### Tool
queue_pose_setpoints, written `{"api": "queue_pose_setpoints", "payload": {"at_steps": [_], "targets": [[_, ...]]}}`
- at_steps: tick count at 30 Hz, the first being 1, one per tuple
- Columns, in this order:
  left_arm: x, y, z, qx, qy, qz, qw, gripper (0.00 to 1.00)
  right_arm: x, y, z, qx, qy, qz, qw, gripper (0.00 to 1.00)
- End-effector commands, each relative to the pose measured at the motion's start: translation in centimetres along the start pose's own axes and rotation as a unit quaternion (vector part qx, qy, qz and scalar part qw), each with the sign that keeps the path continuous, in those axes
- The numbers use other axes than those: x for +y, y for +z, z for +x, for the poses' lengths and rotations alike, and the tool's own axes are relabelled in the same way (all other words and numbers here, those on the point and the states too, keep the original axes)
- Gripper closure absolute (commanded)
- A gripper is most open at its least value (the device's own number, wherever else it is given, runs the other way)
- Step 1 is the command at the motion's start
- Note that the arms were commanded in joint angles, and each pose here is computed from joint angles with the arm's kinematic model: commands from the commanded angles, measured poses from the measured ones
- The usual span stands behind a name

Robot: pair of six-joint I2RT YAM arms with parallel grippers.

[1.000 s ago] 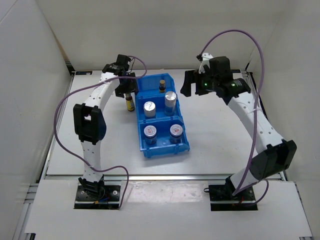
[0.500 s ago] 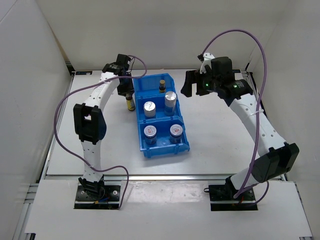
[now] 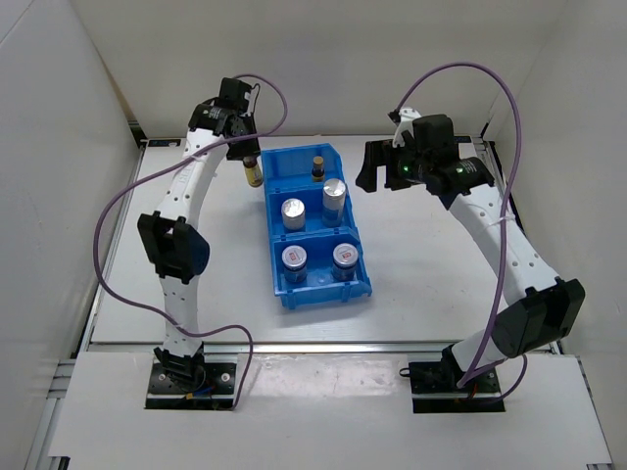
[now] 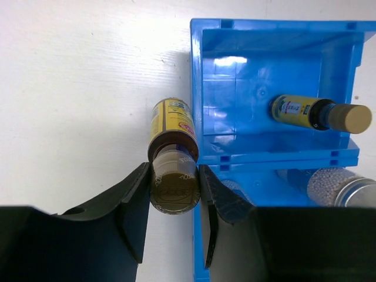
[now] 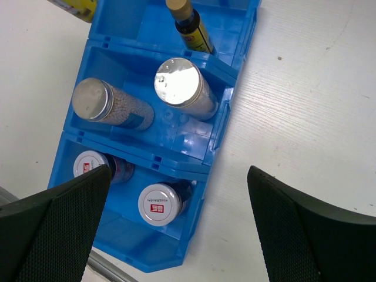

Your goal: Organize the condiment bottles

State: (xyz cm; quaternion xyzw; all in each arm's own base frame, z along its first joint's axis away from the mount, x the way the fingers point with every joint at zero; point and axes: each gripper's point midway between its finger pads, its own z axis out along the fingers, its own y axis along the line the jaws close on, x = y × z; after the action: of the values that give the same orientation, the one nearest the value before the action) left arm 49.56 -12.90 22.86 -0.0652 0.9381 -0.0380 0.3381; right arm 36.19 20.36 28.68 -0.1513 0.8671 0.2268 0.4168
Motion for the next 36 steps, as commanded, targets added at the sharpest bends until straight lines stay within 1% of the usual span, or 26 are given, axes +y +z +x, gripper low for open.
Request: {"api": "queue_pose_setpoints", "payload": {"at_steps": [1, 5, 7, 8, 10, 11, 15, 22, 24, 25, 26, 28, 30, 31, 34, 36], "targets": [[-2.8, -6.6, -3.9, -0.087, 0.001, 0.047, 0.995, 0.89, -0.3, -0.2, -0.6, -0.016, 0.008, 0.005, 1.000, 0.00], [-4.1, -7.8, -4.8, -0.107, 0.003, 0.063, 0.992, 0.89, -0.5, -0.2, -0.7, -0.017, 0.008, 0.010, 1.000, 0.00], [-4.9, -7.4, -4.7, -0.104, 0.007, 0.071, 0.992, 0.89, -0.8, -0.6, -0.9, -0.023, 0.010, 0.013, 1.000, 0.00], [-5.6, -7.9, -4.8, -0.109, 0.010, 0.077, 0.991, 0.89, -0.9, -0.4, -0.6, -0.018, 0.011, 0.013, 1.000, 0.00], [-6.4, -7.2, -4.5, -0.104, 0.016, 0.081, 0.991, 0.89, -0.9, -0.4, -0.6, -0.018, 0.011, 0.013, 1.000, 0.00], [-7.0, -7.6, -4.4, -0.107, 0.020, 0.087, 0.990, 0.89, -0.9, -0.3, -0.2, -0.014, 0.012, 0.014, 1.000, 0.00], [-8.3, -5.8, -3.3, -0.089, 0.026, 0.088, 0.992, 0.89, -1.0, -0.3, -0.2, -0.014, 0.012, 0.014, 1.000, 0.00], [-9.0, -0.3, -0.8, -0.038, 0.032, 0.077, 0.996, 0.89, -1.3, -0.8, 0.3, -0.015, 0.012, 0.024, 1.000, 0.00], [-9.0, 0.7, -0.3, -0.029, 0.034, 0.073, 0.996, 0.89, -1.8, -0.7, 0.9, -0.006, 0.017, 0.030, 0.999, 0.00], [-9.0, 1.1, 0.0, -0.025, 0.035, 0.071, 0.997, 0.89, -1.8, -1.1, 0.7, -0.012, 0.015, 0.033, 0.999, 0.00], [-9.0, 1.6, 0.2, -0.021, 0.036, 0.069, 0.997, 0.86, -1.7, -1.4, 0.5, -0.017, 0.014, 0.032, 0.999, 0.00], [-9.0, 2.5, 1.0, -0.008, 0.033, 0.068, 0.997, 0.85, -2.0, -1.4, 1.1, -0.012, 0.016, 0.039, 0.999, 0.00], [-9.1, 4.0, 1.9, 0.009, 0.036, 0.066, 0.997, 0.82, -2.2, -1.7, 1.2, -0.014, 0.016, 0.045, 0.999, 0.00], [-9.1, 4.0, 1.9, 0.009, 0.036, 0.066, 0.997, 0.80, -2.5, -1.5, 1.7, -0.009, 0.017, 0.053, 0.998, 0.00], [-9.1, 5.0, 2.6, 0.018, 0.038, 0.062, 0.997, 0.72, -3.2, -1.7, 1.6, -0.016, 0.019, 0.066, 0.998, 0.00], [-8.9, 5.4, 2.8, 0.020, 0.039, 0.055, 0.998, 0.55, -3.4, -1.7, 1.5, -0.017, 0.024, 0.072, 0.997, 0.00]]}}
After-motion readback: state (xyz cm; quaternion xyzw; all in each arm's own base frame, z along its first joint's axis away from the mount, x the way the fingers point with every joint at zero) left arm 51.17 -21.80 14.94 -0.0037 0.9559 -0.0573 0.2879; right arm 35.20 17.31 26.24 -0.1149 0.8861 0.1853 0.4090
